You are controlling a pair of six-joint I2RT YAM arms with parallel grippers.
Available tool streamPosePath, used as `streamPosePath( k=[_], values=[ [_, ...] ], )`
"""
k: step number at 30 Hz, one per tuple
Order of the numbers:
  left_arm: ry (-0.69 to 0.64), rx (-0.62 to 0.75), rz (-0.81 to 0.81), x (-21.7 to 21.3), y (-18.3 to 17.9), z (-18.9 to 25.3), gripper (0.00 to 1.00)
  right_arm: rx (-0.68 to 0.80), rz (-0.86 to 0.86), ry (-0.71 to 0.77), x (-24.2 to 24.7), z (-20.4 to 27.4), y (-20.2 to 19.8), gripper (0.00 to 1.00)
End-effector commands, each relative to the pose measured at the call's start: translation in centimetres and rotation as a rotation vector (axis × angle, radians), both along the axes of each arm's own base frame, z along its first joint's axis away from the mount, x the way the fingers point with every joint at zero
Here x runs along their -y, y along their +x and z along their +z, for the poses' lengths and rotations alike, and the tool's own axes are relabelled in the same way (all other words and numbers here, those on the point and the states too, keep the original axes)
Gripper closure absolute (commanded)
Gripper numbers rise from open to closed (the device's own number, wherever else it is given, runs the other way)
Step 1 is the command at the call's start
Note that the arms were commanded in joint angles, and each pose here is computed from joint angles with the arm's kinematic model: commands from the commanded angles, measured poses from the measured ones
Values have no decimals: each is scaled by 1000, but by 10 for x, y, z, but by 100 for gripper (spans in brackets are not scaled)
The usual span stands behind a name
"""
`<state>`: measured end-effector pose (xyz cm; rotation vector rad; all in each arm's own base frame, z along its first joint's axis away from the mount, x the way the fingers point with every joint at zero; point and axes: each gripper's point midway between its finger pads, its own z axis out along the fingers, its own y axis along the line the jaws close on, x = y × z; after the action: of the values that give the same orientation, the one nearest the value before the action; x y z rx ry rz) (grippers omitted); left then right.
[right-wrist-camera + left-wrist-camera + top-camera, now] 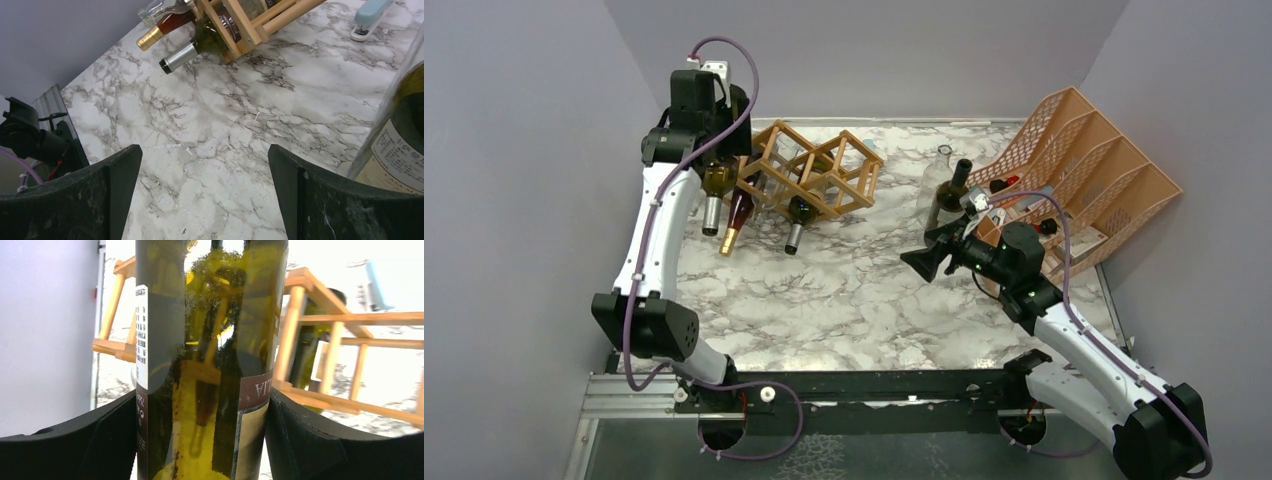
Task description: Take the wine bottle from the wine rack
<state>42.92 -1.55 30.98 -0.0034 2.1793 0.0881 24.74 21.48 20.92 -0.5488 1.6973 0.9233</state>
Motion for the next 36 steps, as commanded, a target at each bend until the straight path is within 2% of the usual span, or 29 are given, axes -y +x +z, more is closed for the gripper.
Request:
streamPosePath(
  k=[1, 6, 9, 12, 16, 21, 25, 31, 36],
  values=[
    [-175, 182, -118, 32, -15, 52, 66, 1, -42, 6, 5, 0, 4, 0],
    [-404, 217, -332, 83, -50, 68, 66, 39, 128, 0, -12, 0, -13, 0],
    [-578, 216, -450, 113, -72, 72, 66, 26, 170, 9, -18, 1, -14, 0],
    [-728, 200, -517, 133, -91, 72, 66, 5, 185, 25, -24, 8, -12, 0],
    [-847, 172, -569, 151, -108, 65, 67, 27, 226, 23, -44, 27, -17, 0],
    [-914, 116, -607, 165, -117, 56, 68, 90, 281, -20, -82, 52, -24, 0],
    [-969, 98, -629, 177, -125, 51, 68, 56, 340, 8, -103, 68, -20, 0],
    [-992, 31, -688, 204, -140, 43, 68, 86, 269, 104, -103, 109, -10, 0],
    [-1005, 0, -711, 219, -147, 42, 68, 121, 365, 35, -110, 119, -15, 0]
  ],
)
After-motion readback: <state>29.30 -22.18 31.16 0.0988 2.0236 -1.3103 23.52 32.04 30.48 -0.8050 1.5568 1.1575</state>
